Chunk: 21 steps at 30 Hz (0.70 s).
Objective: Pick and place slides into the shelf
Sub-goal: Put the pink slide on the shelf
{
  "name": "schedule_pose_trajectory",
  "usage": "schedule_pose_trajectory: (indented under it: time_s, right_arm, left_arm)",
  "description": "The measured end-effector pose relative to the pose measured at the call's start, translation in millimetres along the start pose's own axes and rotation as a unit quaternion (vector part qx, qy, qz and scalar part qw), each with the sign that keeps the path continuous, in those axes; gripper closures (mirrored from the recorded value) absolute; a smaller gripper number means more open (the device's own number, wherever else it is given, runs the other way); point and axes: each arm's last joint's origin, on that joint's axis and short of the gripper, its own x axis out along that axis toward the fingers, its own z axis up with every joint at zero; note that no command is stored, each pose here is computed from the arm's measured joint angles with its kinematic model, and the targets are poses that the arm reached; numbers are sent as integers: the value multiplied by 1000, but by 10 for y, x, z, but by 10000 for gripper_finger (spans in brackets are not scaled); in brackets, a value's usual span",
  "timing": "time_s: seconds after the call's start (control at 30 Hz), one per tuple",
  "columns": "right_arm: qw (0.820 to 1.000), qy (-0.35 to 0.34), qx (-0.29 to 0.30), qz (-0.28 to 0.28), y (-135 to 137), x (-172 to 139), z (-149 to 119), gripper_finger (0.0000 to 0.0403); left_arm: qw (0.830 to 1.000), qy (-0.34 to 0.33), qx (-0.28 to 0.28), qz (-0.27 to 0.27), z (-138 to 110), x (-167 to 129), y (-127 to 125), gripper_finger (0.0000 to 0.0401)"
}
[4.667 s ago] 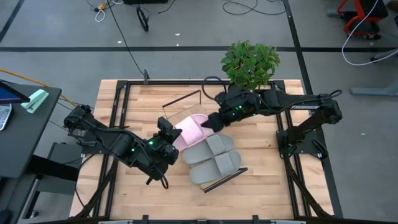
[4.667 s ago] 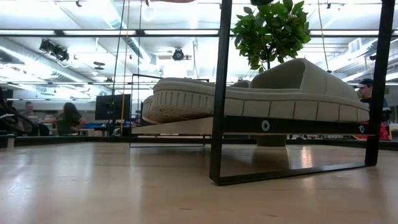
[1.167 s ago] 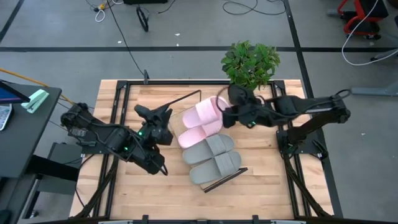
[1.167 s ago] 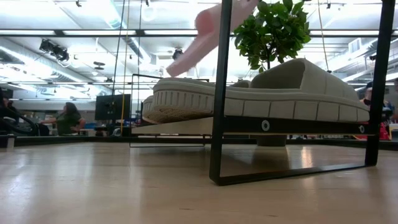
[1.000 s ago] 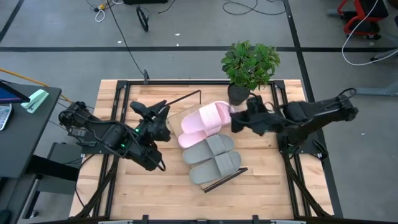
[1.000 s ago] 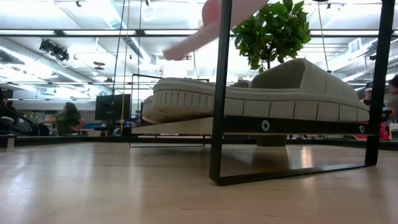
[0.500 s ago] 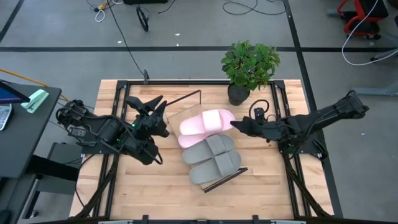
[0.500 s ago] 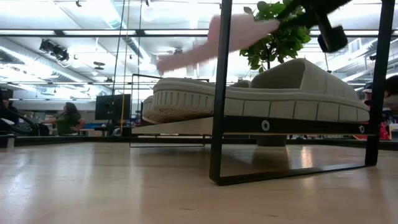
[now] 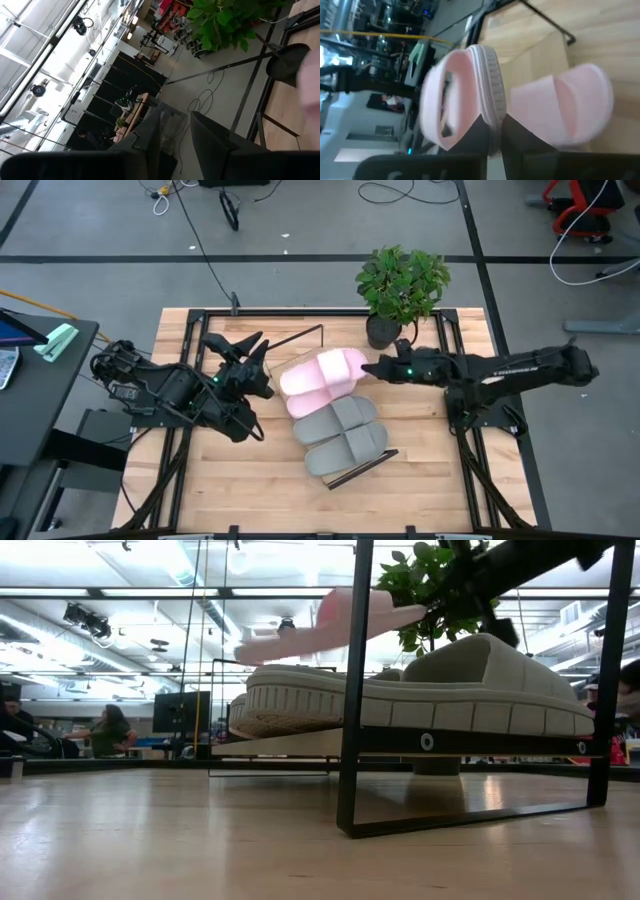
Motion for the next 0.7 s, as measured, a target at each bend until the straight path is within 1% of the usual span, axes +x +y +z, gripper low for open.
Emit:
schedule_pose_trajectory:
  time_s: [0.17,0.33,0.5,0.7]
  right_arm:
    - [1000,12,-13,24,-19,89,184,373]
    - [999,7,-33,14,-82,170,280,373]
    - [999,-3,-53,13,-102,265,284,375]
    - [998,-3,-56,24,-99,392,201,375]
  left_arm:
    - [1000,0,-2,0,3,-2,-2,288]
    - [1000,0,-8,0,11,-1,-1,290]
    - [1000,-1,-12,0,18,-1,0,295]
    - [1000,-1,-13,0,18,-1,-1,294]
